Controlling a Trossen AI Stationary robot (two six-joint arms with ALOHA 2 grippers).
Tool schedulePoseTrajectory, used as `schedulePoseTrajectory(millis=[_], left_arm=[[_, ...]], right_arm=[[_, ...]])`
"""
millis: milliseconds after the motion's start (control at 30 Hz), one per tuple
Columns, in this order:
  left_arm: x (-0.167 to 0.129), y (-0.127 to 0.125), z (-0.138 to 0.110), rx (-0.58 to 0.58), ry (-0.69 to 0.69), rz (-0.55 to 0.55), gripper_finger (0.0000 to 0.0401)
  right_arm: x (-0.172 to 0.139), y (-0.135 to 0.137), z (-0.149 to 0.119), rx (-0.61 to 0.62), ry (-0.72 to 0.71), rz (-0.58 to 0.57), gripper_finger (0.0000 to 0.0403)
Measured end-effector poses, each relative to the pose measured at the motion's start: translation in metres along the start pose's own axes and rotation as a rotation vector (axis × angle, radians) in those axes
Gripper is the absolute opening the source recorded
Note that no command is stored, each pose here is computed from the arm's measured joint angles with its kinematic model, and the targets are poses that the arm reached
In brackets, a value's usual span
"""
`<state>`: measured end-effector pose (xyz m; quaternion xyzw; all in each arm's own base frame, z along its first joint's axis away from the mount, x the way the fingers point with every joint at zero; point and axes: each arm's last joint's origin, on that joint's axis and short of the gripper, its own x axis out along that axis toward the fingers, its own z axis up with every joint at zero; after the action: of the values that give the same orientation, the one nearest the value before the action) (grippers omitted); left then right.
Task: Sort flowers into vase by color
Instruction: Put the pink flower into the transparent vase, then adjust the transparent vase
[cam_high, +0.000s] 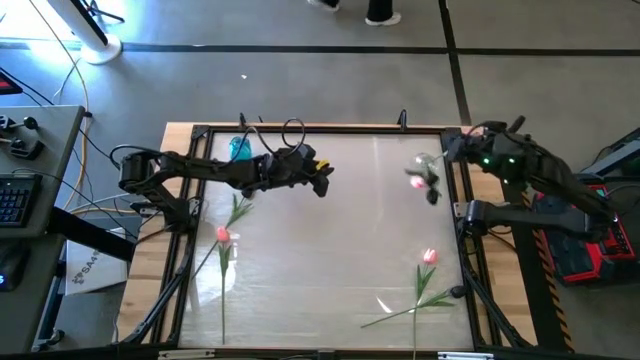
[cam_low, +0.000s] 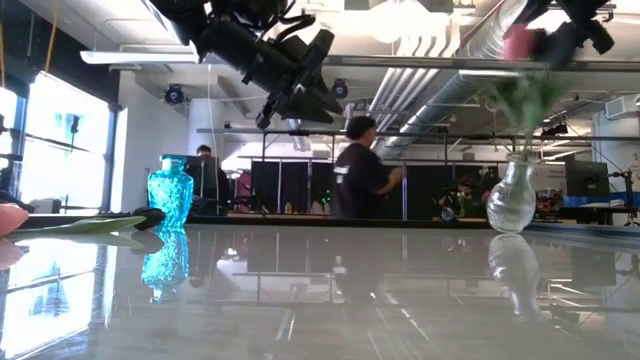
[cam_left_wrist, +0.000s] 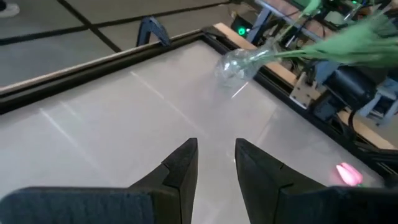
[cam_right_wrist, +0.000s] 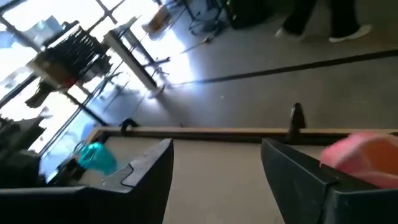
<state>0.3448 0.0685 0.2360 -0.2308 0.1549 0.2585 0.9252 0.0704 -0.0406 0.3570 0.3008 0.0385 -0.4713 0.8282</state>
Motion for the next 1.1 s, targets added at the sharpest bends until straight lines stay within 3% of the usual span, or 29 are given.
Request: schedulePoseTrajectory(millis=[267, 467, 800, 900, 1100], left_arm=[[-0.001, 0.001, 0.001, -0.005, 0.004, -0.007, 0.0094], [-0.001, 0.002, 0.002, 0.004, 0.002, -0.004, 0.0094], [0.001, 0.006, 0.005, 0.087, -0.005, -0.001, 0.0094], [0.002, 0.008, 0.008, 0.142, -0.002, -0.045, 0.0094], [0.008, 0.008, 0.009, 0.286, -0.010, -0.137, 0.0094]], right_arm=[[0.006, 0.012, 0.008, -0.051, 0.044, 0.032, 0.0232], [0.006, 0.024, 0.017, -0.080, 0.111, 0.128, 0.0232], [0.016, 0.043, 0.025, -0.117, 0.197, 0.202, 0.0232], [0.023, 0.045, 0.020, -0.093, 0.260, 0.167, 0.0232], [0.047, 0.045, -0.004, -0.133, 0.505, -0.017, 0.0232]])
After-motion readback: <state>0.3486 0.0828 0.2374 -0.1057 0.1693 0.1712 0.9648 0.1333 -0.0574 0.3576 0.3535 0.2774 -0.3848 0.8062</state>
